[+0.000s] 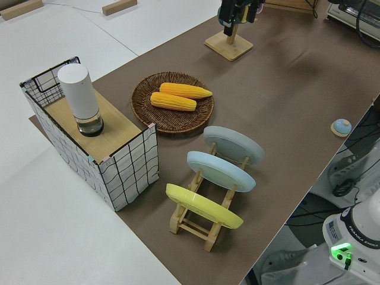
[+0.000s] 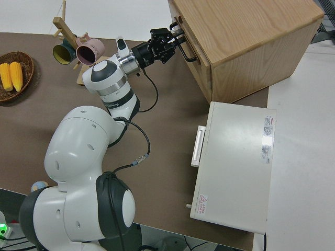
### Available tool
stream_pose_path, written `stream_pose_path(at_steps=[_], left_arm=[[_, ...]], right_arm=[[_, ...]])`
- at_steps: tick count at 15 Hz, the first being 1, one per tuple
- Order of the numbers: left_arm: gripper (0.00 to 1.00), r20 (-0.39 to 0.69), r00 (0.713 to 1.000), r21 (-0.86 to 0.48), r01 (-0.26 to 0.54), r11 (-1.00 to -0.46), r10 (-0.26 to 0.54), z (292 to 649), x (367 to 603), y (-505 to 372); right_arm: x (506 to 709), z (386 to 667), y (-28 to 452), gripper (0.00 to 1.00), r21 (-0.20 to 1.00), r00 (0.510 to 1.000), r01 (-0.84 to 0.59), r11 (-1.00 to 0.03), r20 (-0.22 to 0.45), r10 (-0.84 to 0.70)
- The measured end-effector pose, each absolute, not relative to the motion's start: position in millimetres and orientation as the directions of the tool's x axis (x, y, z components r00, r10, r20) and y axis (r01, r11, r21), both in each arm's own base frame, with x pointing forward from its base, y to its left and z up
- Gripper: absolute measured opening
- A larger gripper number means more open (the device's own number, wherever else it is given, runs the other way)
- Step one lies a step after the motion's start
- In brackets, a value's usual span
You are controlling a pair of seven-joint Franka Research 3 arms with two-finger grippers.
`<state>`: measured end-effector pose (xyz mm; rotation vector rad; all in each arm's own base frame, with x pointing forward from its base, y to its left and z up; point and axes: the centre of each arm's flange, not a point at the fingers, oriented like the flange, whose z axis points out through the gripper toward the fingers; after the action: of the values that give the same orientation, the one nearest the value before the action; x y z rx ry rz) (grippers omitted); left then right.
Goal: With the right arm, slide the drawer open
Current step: 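Close the right gripper on the black bar handle of the wooden drawer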
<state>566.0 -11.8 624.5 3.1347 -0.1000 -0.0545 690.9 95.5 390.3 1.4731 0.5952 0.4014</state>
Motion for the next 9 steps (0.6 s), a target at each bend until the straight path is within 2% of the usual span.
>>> stream_pose_path(at_steps=[8, 9], left_arm=[[1.00, -0.035, 0.997, 0.006, -0.064, -0.998, -0.064, 624.5, 566.0, -11.8], [1.00, -0.035, 0.997, 0.006, -0.064, -0.998, -0.064, 624.5, 566.0, -11.8]], right_arm=[[690.9, 390.3, 95.6, 0.35, 0.992, 0.795, 0.105, 0.074, -0.128, 0.593], [690.7, 390.3, 97.1, 0.32, 0.992, 0.794, 0.105, 0.073, -0.127, 0.595]])
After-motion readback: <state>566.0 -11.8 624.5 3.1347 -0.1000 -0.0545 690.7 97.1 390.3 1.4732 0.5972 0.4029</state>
